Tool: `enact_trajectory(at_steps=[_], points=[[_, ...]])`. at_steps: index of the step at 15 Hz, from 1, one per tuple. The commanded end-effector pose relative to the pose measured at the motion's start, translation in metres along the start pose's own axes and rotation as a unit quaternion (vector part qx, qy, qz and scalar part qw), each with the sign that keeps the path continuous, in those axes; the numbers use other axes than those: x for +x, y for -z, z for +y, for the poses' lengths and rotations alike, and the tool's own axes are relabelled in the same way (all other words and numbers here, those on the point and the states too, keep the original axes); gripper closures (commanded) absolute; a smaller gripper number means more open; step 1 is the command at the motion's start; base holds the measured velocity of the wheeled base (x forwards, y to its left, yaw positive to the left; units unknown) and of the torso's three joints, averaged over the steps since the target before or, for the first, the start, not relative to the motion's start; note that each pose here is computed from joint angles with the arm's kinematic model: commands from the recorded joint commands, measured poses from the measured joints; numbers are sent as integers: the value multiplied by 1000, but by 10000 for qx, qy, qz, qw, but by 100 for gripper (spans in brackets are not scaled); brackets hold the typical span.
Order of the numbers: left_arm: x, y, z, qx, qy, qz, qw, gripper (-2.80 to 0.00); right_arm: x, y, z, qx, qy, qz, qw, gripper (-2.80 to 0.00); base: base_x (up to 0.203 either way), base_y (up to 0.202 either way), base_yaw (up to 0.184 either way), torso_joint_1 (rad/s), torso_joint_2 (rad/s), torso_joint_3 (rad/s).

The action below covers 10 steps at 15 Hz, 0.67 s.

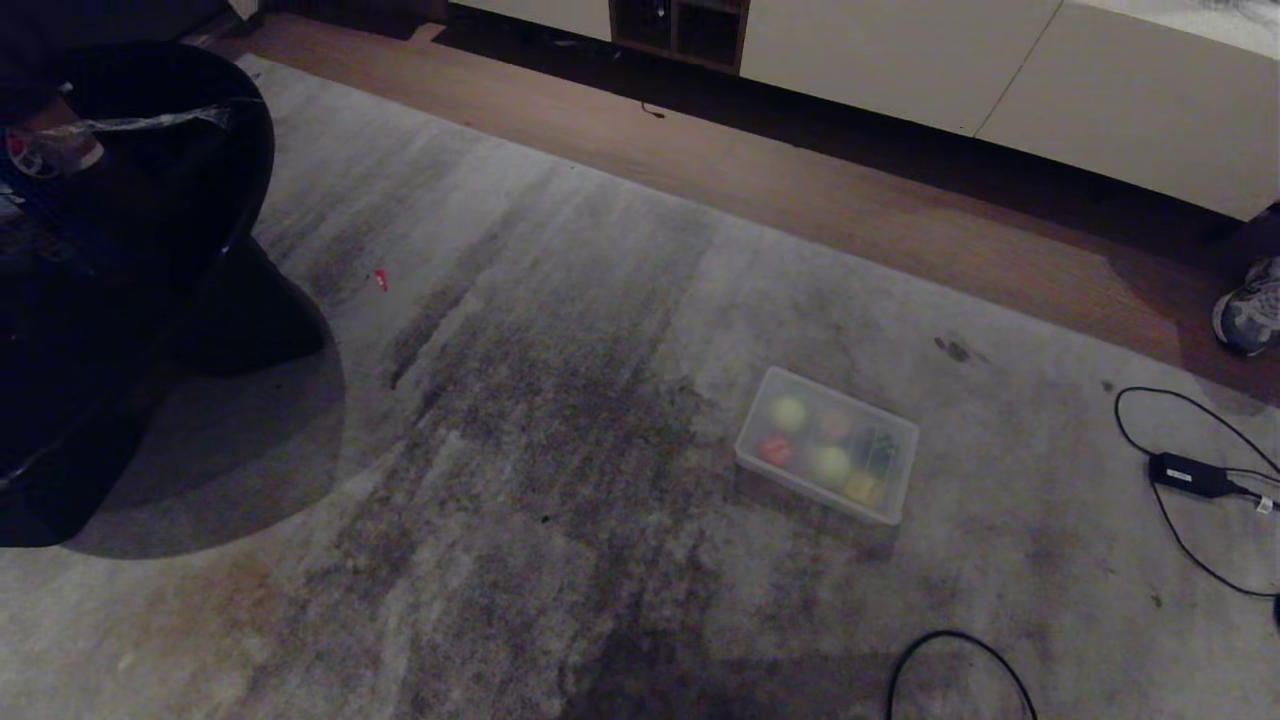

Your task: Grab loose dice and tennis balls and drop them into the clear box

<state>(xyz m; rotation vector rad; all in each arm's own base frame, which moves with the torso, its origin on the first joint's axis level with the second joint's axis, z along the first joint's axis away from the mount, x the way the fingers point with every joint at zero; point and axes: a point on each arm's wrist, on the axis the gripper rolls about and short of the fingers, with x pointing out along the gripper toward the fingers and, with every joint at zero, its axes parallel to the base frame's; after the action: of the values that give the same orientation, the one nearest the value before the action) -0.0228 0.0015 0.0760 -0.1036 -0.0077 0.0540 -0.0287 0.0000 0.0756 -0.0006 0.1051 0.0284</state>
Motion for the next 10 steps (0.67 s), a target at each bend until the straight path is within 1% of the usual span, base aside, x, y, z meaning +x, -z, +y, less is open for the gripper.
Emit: enact_trajectory(at_steps=[1, 10], points=[[0, 0, 0, -3, -6, 9, 10000, 0, 0, 0, 0, -3, -4, 11, 10000, 0, 0, 0, 0, 2, -1, 202], [0, 0, 0, -3, -6, 9, 10000, 0, 0, 0, 0, -3, -4, 11, 10000, 0, 0, 0, 0, 3, 3, 202]])
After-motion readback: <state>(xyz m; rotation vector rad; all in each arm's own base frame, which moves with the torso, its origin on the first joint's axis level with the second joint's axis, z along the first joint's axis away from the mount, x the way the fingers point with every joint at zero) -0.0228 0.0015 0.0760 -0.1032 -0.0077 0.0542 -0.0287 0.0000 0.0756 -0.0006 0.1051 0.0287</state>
